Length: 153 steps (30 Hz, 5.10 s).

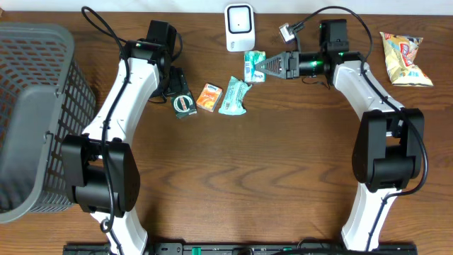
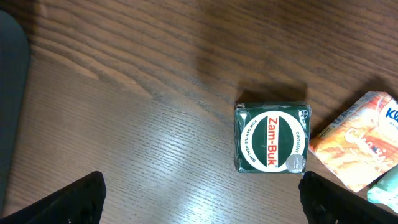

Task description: Scan the item barcode

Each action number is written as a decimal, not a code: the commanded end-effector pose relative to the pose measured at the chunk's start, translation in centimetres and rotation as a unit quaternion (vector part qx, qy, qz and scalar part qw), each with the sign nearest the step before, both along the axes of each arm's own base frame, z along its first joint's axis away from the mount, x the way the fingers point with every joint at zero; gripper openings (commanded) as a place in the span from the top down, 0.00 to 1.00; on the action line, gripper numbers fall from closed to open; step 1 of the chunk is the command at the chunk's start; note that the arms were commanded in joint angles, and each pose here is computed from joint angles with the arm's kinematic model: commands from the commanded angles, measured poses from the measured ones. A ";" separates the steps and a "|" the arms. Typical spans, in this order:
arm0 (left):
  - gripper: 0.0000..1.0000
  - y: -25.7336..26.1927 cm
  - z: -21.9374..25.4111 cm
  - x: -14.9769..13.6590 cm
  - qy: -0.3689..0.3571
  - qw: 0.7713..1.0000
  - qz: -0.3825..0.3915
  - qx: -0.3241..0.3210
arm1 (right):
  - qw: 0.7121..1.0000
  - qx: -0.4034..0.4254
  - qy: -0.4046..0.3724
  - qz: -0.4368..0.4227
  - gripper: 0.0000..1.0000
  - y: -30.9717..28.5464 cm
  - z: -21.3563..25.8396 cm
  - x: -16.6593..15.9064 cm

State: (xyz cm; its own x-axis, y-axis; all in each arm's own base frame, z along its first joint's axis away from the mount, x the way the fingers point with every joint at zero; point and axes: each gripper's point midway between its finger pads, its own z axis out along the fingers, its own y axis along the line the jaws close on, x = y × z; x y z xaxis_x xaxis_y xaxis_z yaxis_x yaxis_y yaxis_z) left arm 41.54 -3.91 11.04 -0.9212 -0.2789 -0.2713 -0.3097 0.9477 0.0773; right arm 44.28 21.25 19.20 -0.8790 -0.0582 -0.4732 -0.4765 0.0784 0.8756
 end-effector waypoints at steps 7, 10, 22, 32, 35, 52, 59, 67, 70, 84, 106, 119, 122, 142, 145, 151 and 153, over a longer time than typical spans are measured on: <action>0.02 0.1 0.4 0.1 -0.005 1.000 -0.004 0.003 | 0.998 0.046 -0.011 0.036 0.99 -0.1 3.1 -1.3; 0.02 0.1 0.4 0.1 -0.005 1.000 -0.004 0.003 | 0.998 0.046 -0.011 0.036 0.99 -0.1 3.1 -1.3; 0.02 0.1 0.4 0.1 -0.005 1.000 -0.004 0.003 | 0.991 -0.114 0.041 -0.050 0.99 1.8 -2.9 0.1; 0.02 0.1 0.4 0.1 -0.005 1.000 -0.004 0.003 | 0.670 -0.655 -0.224 -0.268 0.99 -7.9 -5.1 8.2; 0.02 0.1 0.4 0.1 -0.005 1.000 -0.004 0.003 | 0.614 -0.661 -0.347 -0.257 0.99 -5.7 -2.4 11.1; 0.02 0.1 0.4 0.1 -0.005 1.000 -0.004 0.003 | 0.572 -0.479 -0.583 -0.320 0.99 3.6 -0.3 19.3; 0.02 0.1 0.4 0.1 -0.005 1.000 -0.004 0.003 | 0.581 -0.470 -0.583 -0.319 0.99 3.9 -0.3 20.8; 0.02 0.1 0.4 0.1 -0.005 1.000 -0.004 0.003 | 0.583 -0.529 -0.552 -0.274 0.99 2.2 -5.6 21.4; 0.02 0.1 0.4 0.1 -0.005 1.000 -0.004 0.003 | 0.588 -0.541 -0.541 -0.261 0.99 1.9 -6.6 21.1; 0.02 0.1 0.4 0.1 -0.005 1.000 -0.004 0.003 | 0.590 -0.592 -0.303 -0.459 0.99 -17.9 0.4 20.6; 0.02 0.1 0.4 0.1 -0.005 1.000 -0.004 0.003 | 0.862 -0.428 0.089 -0.259 0.01 -21.1 -9.7 6.3; 0.02 0.1 0.4 0.1 -0.005 1.000 -0.004 0.003 | 0.884 -0.426 0.157 -0.114 0.01 -10.6 -10.4 -0.1; 0.02 0.1 0.4 0.1 -0.005 1.000 -0.003 0.003 | 0.886 -0.429 0.145 -0.094 0.01 -8.5 -10.4 -0.5; 0.02 0.1 0.4 0.1 -0.005 1.000 -0.004 0.003 | 0.883 -0.464 0.066 -0.028 0.01 0.2 -11.0 -2.4; 0.02 0.1 0.4 0.1 -0.005 1.000 -0.004 0.003 | 0.883 -0.464 0.070 -0.026 0.01 1.1 -11.3 -2.8; 0.02 0.1 0.4 0.1 -0.005 1.000 -0.004 0.003 | 0.879 -0.467 0.091 -0.023 0.01 1.9 -11.4 -3.8; 0.02 0.1 0.4 0.1 -0.005 1.000 -0.004 0.003 | 0.879 -0.468 0.090 -0.021 0.01 2.1 -11.4 -3.9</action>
